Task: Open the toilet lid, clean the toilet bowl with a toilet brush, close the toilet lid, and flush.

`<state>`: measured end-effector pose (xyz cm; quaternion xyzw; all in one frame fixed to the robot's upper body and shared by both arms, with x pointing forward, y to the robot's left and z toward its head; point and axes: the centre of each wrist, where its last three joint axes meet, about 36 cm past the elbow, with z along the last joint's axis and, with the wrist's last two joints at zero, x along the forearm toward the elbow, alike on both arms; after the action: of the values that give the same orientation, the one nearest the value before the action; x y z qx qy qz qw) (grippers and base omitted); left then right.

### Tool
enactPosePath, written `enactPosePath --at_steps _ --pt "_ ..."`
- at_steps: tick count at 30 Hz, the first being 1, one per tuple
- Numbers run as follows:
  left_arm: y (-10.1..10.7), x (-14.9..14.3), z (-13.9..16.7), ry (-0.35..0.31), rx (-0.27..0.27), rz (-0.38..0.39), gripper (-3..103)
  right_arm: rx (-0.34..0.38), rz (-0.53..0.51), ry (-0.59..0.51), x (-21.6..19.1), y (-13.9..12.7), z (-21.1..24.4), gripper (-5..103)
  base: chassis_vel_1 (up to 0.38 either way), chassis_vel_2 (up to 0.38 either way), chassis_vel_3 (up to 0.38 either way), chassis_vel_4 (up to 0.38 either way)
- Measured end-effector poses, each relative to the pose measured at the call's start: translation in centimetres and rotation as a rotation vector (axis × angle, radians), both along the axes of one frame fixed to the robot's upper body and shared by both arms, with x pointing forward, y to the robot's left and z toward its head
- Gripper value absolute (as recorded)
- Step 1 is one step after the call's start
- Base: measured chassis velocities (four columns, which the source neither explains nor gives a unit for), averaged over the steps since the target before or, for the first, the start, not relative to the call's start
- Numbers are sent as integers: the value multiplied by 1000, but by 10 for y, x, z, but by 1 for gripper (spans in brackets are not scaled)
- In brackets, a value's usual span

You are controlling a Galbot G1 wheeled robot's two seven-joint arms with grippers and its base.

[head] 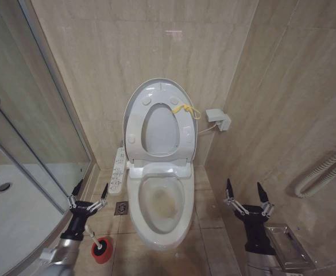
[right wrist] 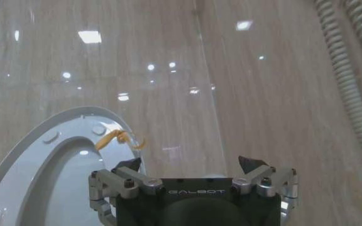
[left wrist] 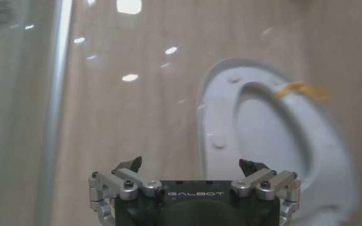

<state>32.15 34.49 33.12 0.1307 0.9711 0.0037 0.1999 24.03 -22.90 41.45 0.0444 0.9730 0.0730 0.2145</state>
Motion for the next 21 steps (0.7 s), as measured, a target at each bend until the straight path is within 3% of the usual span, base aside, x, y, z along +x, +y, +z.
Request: enactPosePath --at_steps 1,3,4,9,17,21 --pt "15 1 -19 16 -6 -17 100 6 1 1 1 2 -2 100 0 0 0 0" --pt "18 1 -24 21 -11 -19 100 8 2 2 2 3 -3 100 0 0 0 0" --pt "34 1 -52 47 -40 -34 100 16 6 5 3 6 -6 100 0 0 0 0" --pt "51 -1 -102 117 -45 -37 100 19 9 3 7 6 -8 100 0 0 0 0" --pt "70 -22 -159 276 39 67 100 29 13 4 9 1 -12 100 0 0 0 0" --pt "70 -32 -173 326 40 135 100 34 11 5 12 -1 -17 100 0 0 0 0"
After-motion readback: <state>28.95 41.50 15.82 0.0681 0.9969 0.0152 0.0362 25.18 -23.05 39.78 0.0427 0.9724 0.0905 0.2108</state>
